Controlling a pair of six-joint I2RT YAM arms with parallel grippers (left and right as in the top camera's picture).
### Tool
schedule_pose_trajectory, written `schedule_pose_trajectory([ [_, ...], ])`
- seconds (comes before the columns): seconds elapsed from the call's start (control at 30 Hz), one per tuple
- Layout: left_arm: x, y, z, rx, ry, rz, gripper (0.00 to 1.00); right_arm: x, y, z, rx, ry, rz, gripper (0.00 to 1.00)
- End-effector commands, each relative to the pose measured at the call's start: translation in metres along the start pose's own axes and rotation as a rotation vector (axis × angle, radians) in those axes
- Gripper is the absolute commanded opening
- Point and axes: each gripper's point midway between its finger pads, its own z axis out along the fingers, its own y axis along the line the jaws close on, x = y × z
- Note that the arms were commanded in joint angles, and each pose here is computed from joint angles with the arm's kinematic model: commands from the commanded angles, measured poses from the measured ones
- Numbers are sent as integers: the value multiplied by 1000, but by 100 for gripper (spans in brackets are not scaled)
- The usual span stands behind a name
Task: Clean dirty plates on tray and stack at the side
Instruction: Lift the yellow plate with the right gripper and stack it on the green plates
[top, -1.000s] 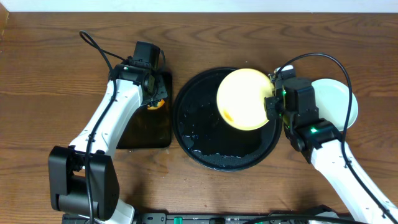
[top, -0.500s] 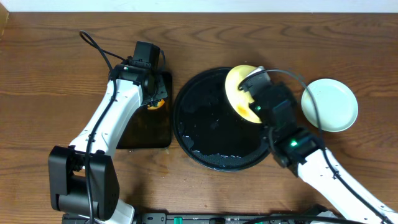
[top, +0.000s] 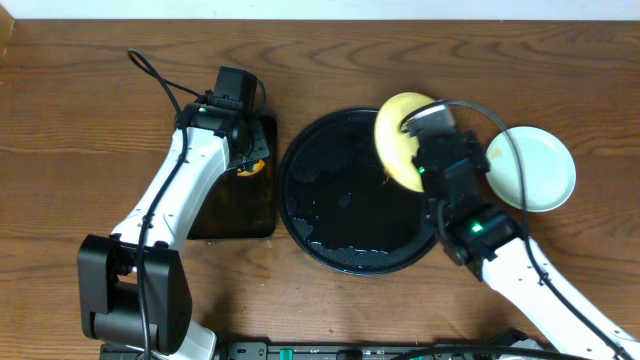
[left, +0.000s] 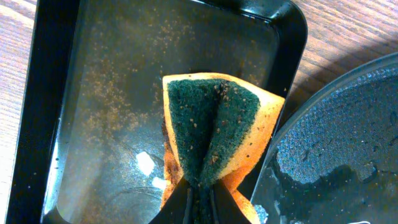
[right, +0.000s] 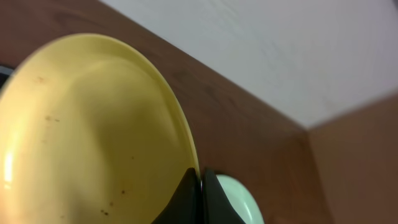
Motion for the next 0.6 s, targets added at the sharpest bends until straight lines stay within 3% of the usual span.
schedule_pose_trajectory([
  [0.0,-6,3,-9,-4,-32,7,8,11,-39,11,105,42,273,1],
  [0.57,-9,14,-7,-71,-51,71,8,157,-150,33,383,406,822,1],
])
